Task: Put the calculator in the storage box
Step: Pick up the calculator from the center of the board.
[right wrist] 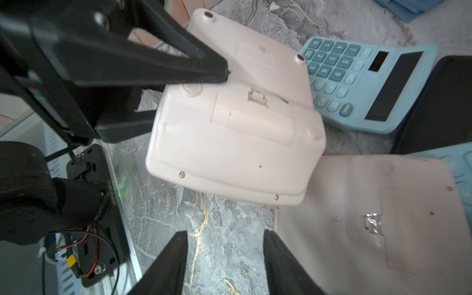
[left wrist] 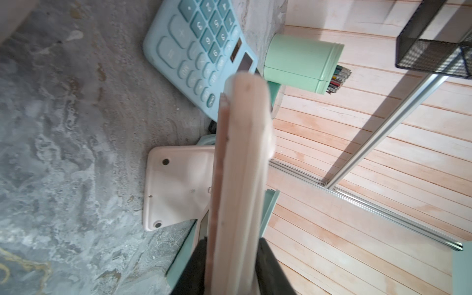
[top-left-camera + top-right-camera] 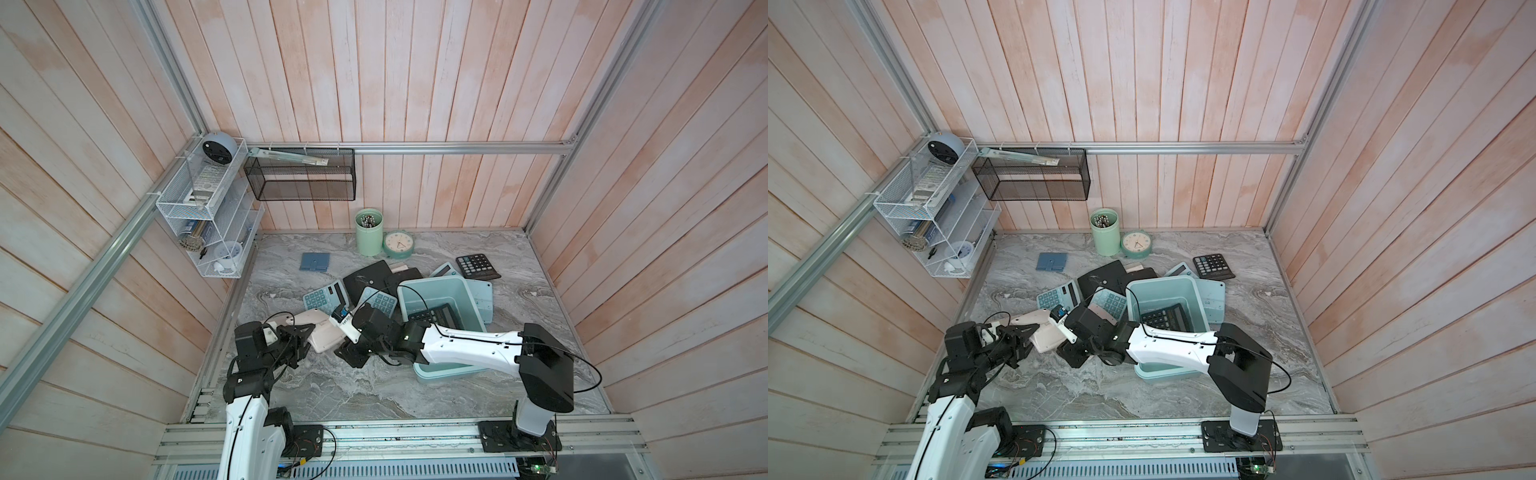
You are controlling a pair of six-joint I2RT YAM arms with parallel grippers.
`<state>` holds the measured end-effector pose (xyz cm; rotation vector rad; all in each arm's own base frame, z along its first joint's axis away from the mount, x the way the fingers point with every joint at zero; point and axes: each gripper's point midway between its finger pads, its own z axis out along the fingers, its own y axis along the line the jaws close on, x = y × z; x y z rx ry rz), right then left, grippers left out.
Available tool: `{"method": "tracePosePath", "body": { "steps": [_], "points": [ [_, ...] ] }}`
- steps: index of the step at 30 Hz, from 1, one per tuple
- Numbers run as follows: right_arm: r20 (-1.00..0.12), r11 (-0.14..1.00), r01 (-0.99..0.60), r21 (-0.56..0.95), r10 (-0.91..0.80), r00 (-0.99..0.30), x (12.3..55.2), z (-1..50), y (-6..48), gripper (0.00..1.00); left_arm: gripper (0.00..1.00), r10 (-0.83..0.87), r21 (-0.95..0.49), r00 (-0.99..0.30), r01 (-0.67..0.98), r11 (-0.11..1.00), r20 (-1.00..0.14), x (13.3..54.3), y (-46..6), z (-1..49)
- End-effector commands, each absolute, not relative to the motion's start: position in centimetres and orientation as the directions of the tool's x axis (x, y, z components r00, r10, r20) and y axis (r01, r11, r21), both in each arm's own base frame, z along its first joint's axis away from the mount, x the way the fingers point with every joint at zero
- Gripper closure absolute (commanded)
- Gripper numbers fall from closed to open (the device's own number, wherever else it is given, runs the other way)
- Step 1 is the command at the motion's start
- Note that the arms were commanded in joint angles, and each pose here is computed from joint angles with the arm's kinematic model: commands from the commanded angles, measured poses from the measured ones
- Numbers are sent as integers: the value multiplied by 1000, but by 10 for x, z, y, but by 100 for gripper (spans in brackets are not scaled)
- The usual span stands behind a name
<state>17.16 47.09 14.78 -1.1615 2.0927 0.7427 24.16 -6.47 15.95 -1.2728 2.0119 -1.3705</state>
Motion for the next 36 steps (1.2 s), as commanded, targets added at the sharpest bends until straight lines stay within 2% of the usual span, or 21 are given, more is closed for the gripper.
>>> {"method": "tracePosePath", "body": {
  "steps": [1,6,8,9,10,20,24,31,36],
  "points": [
    [-789,469,-882,-40,-557,-260,187,155,463,41,100,-831,-865,-510,-497,74,221,237,-69,176],
    [-820,438,-863,-252,-570,-50,187,166,463,27,100,-830,-829,-471,-559,20,298,235,-70,188],
    [-860,467,-827,-313,-509,39,189,176,464,23,100,-828,-807,-457,-591,11,324,233,-70,189],
    [-865,467,-812,-350,-494,89,188,179,463,7,100,-826,-796,-451,-605,6,337,231,-71,189],
    [-867,475,-797,-372,-485,116,189,181,462,2,100,-826,-786,-444,-619,2,347,230,-71,189],
    [-819,485,-710,-511,-526,231,202,187,470,3,100,-811,-688,-371,-723,-53,452,222,-74,178],
    [-797,458,-701,-547,-542,268,202,184,477,11,100,-807,-659,-345,-749,-72,480,222,-74,174],
    [-750,389,-697,-603,-574,329,194,172,489,18,100,-808,-625,-301,-774,-103,506,224,-72,171],
    [-718,382,-657,-650,-591,367,194,167,496,34,100,-806,-600,-277,-792,-117,523,224,-72,168]
  ]
}}
